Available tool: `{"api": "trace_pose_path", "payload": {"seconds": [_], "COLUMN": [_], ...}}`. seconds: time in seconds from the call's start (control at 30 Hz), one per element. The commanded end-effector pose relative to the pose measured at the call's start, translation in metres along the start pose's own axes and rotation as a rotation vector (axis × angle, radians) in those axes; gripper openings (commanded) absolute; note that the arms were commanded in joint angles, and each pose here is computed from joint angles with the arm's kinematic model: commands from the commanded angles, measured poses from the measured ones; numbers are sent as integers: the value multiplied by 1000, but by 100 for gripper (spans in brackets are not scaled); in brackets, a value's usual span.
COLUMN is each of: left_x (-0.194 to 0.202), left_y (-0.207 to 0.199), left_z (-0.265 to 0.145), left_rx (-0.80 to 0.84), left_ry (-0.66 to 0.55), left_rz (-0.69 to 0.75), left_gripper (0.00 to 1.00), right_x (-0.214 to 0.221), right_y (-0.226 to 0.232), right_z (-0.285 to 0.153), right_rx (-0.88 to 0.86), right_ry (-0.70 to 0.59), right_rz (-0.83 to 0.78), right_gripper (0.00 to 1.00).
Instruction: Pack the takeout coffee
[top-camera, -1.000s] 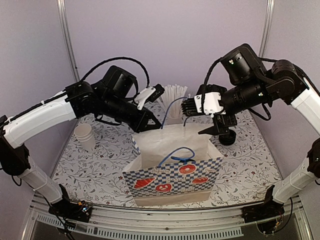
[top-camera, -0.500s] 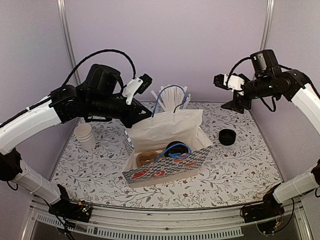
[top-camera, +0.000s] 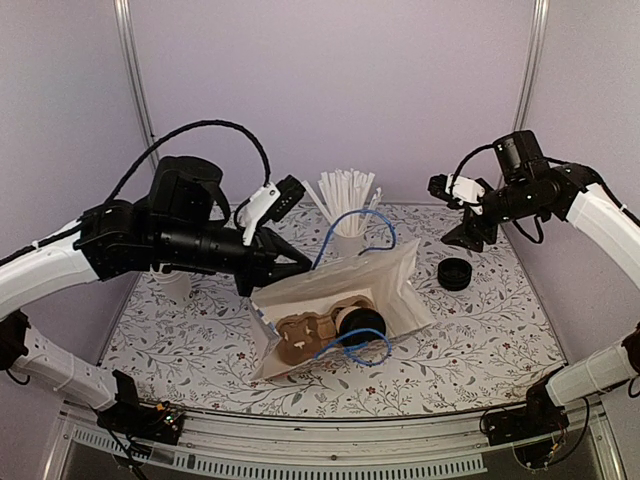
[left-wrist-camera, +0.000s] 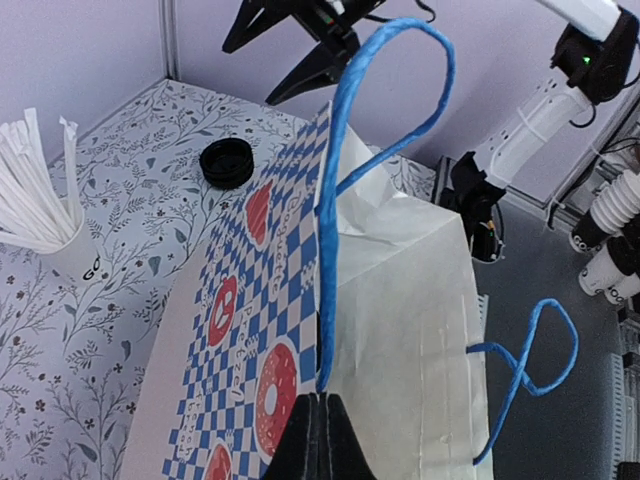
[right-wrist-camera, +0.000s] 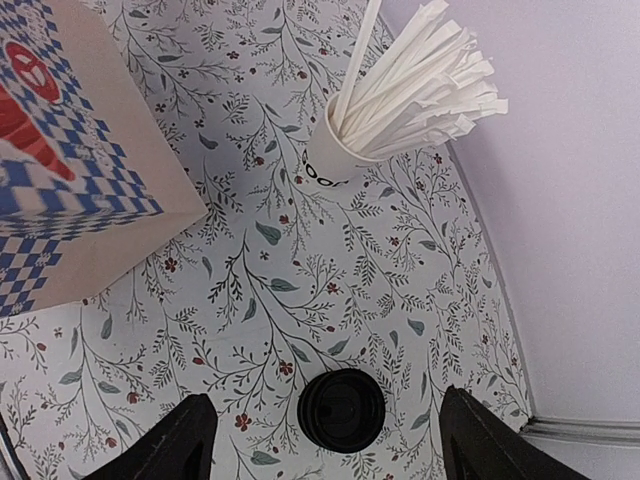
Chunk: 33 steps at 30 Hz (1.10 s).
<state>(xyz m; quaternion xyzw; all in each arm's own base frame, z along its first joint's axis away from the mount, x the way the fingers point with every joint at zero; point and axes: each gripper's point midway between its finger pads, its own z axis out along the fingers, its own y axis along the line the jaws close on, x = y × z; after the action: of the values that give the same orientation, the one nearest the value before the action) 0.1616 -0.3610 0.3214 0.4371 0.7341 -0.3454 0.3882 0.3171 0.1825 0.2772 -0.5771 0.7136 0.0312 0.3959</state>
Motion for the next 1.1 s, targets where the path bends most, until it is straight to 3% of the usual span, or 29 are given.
{"api": "trace_pose_path", "payload": {"seconds": [0.0,0.27,0.47,0.6,0.8,0.83,0.93,1.07], "left_x": [-10,21,23,17,16,16,13,0], "left_y": [-38,-51,-60,-49,-5,4,30,56], "left_z": [-20,-14,-14,-15,-18,-19,-27,-41], "left_rx": [147,211,245,176,-57,-95,-192,-263], "left_ry": [-96,-20,-18,-43,-33,-36,-61,-139], "left_rz": [-11,-49,-40,-14,10,11,-3,-25], "left_gripper": [1,2,2,2,3,6,26,43], "right_x": [-1,0,-1,-5,-22,-26,-37,-54], "right_y": [3,9,11,8,-6,-9,-21,-30], "right_z": [0,11,10,8,9,10,20,37], "right_rx": [-9,-58,-77,-70,-58,-58,-54,-81], "right_ry": [-26,-26,-25,-36,-81,-90,-118,-201], "right_rz": [17,29,23,19,87,104,167,244], "right_gripper": [80,80,81,81,79,79,77,70]}}
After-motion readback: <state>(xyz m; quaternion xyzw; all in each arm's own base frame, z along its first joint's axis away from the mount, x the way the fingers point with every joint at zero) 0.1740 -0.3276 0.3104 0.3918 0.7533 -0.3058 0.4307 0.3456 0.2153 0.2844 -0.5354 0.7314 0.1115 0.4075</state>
